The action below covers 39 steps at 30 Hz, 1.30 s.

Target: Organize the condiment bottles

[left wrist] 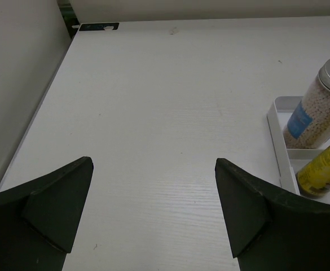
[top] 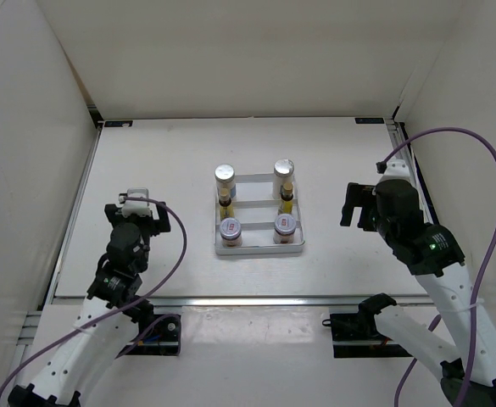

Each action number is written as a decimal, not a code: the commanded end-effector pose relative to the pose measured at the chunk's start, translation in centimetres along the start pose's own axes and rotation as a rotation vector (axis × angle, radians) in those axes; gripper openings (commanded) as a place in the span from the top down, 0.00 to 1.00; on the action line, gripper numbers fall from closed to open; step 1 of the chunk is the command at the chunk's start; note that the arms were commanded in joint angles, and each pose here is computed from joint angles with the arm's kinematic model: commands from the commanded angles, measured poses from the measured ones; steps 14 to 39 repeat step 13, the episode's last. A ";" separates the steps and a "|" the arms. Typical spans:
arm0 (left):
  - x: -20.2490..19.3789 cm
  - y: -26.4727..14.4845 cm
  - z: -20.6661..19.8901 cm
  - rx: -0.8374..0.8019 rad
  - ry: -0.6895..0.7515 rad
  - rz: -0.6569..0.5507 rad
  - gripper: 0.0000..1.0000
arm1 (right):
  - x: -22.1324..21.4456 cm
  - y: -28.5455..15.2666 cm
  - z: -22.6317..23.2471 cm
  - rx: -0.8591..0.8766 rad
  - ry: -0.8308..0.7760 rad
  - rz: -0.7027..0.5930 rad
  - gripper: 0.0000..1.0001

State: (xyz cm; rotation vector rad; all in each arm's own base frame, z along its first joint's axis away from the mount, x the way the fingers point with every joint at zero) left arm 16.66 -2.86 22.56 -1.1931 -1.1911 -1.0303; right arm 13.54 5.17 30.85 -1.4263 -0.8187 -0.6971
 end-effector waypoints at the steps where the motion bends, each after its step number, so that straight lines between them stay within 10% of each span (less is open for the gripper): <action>1: 0.4 0.0 -0.1 -0.036 0.010 -0.046 0.00 | 0.7 -0.1 -0.1 -0.018 0.033 -0.058 0.00; 39: 0.2 -1.0 0.5 -0.006 -0.055 -0.107 0.00 | 0.7 -0.1 -0.4 -0.054 0.033 -0.056 0.00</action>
Point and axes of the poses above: each gripper's point midway between its finger pads, its own y axis out along the fingers, its own z axis along the line the jaws close on, x = y × z, the point moved 10 cm from there along -y, back along the fingers, and after that the axes turned 6 degrees about -y, right-handed, at the moved point
